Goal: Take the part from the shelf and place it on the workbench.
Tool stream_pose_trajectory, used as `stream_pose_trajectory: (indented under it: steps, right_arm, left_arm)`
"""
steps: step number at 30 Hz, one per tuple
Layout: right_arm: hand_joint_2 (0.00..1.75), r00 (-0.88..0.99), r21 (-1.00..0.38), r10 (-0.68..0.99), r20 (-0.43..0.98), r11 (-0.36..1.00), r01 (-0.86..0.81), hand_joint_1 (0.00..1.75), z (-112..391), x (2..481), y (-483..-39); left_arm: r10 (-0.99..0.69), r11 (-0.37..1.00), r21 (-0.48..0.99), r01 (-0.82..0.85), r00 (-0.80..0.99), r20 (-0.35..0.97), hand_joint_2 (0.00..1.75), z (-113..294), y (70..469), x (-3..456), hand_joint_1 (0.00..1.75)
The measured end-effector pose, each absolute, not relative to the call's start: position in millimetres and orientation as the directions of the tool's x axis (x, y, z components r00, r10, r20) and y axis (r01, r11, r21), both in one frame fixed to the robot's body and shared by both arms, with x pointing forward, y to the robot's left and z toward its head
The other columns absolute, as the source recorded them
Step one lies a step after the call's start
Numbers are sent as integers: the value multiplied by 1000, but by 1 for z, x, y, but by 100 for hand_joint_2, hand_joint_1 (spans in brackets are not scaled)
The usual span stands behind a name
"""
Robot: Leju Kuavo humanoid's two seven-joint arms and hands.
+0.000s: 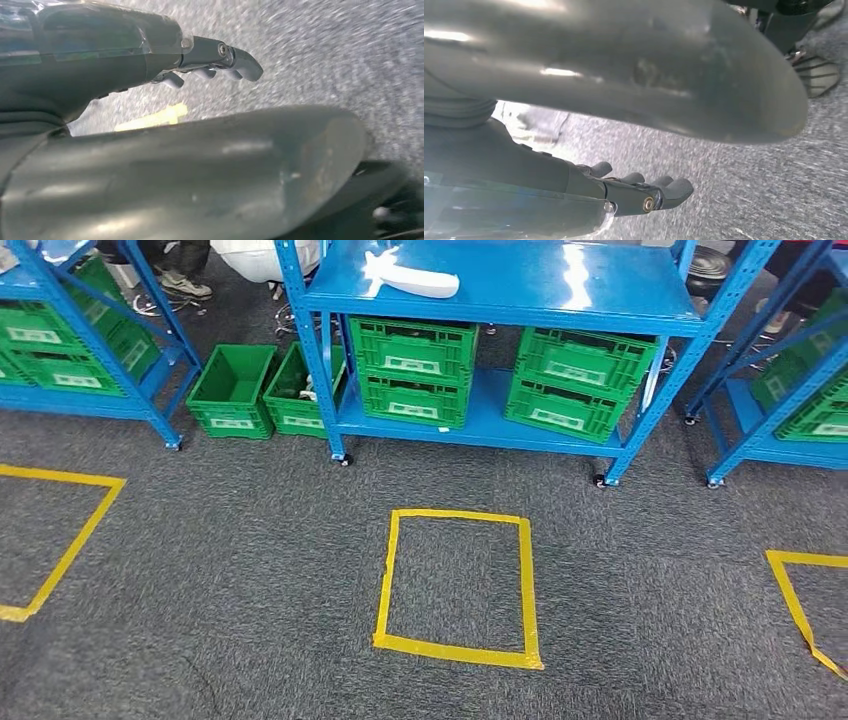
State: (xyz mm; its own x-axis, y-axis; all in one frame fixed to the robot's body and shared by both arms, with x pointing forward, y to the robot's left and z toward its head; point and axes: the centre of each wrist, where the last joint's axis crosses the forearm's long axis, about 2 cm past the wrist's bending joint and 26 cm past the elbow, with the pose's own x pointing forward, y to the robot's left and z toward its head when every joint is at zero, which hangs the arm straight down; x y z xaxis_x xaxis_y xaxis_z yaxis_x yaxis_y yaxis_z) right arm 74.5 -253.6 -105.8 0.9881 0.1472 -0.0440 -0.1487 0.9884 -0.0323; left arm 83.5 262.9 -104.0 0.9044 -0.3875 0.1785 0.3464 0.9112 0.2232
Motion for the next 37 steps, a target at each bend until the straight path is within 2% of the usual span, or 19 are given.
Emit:
stream_pose_trajectory:
  steps: [5, 9, 14, 21, 37]
  right_arm:
    - [0, 987, -17, 159, -35, 987, -160, 0, -105, 74, -247]
    - [175, 985, -17, 167, -45, 986, -168, 0, -105, 72, -245]
    - [175, 985, -26, 158, -71, 987, -160, 0, -106, 72, -248]
    - [175, 986, -83, 132, -100, 987, -141, 0, -107, 73, -265]
    - [175, 988, -78, 132, -80, 987, -139, 0, -107, 73, -269]
  left_arm:
    - [-386, 909, 240, 342, 907, 168, 0, -104, 269, 83, 0]
    - [-383, 906, 255, 338, 911, 153, 0, -105, 273, 83, 0]
    - [-389, 904, 254, 345, 909, 150, 0, -104, 272, 83, 0]
    - [-436, 896, 203, 396, 872, 224, 0, -100, 243, 95, 0]
    - [-444, 894, 160, 419, 879, 174, 0, -102, 235, 85, 0]
